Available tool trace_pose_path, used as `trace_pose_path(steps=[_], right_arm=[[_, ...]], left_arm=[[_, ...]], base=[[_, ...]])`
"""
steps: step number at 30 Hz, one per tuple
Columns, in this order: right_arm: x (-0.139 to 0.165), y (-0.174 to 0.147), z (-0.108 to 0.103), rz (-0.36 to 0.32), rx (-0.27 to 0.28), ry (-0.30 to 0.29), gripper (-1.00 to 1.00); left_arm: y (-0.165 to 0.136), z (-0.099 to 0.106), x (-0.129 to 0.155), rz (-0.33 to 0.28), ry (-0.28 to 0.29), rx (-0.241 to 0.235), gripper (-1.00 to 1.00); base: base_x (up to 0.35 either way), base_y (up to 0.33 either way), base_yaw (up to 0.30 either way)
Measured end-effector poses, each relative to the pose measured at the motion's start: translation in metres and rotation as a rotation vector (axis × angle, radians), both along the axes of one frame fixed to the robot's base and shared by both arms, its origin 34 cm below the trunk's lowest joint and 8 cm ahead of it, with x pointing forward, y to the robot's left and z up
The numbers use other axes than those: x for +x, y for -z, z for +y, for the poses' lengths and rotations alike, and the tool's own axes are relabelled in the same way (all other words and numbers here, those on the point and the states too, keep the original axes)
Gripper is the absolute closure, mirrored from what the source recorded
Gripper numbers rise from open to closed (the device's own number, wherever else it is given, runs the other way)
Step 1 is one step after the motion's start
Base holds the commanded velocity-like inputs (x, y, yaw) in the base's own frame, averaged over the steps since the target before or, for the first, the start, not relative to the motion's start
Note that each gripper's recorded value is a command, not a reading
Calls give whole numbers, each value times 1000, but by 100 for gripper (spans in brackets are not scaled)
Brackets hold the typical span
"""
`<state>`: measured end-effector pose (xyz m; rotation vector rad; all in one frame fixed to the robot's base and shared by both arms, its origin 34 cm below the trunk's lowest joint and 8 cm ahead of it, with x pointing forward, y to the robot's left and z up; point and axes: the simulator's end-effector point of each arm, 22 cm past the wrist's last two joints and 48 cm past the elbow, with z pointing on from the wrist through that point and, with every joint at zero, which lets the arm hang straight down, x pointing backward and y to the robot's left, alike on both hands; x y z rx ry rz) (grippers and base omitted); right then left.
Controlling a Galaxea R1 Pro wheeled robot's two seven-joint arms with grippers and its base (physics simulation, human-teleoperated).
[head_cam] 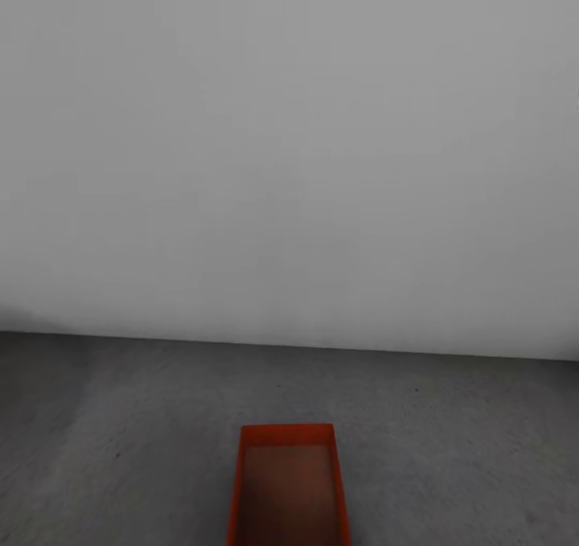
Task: Move the two storage containers from the living room to the garage. In the garage, place one container on the floor and stack the other container on top of it (either order is fine).
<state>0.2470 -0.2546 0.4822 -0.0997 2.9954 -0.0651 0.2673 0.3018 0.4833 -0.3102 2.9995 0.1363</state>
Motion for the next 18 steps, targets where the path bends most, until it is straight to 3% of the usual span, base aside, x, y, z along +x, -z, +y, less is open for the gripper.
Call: trace_pose_path(steps=[18], right_arm=[[11, -3, 0, -29, 0, 0, -100]], left_arm=[[-4, 0, 11, -28, 0, 0, -100]], base=[[0, 0, -86]])
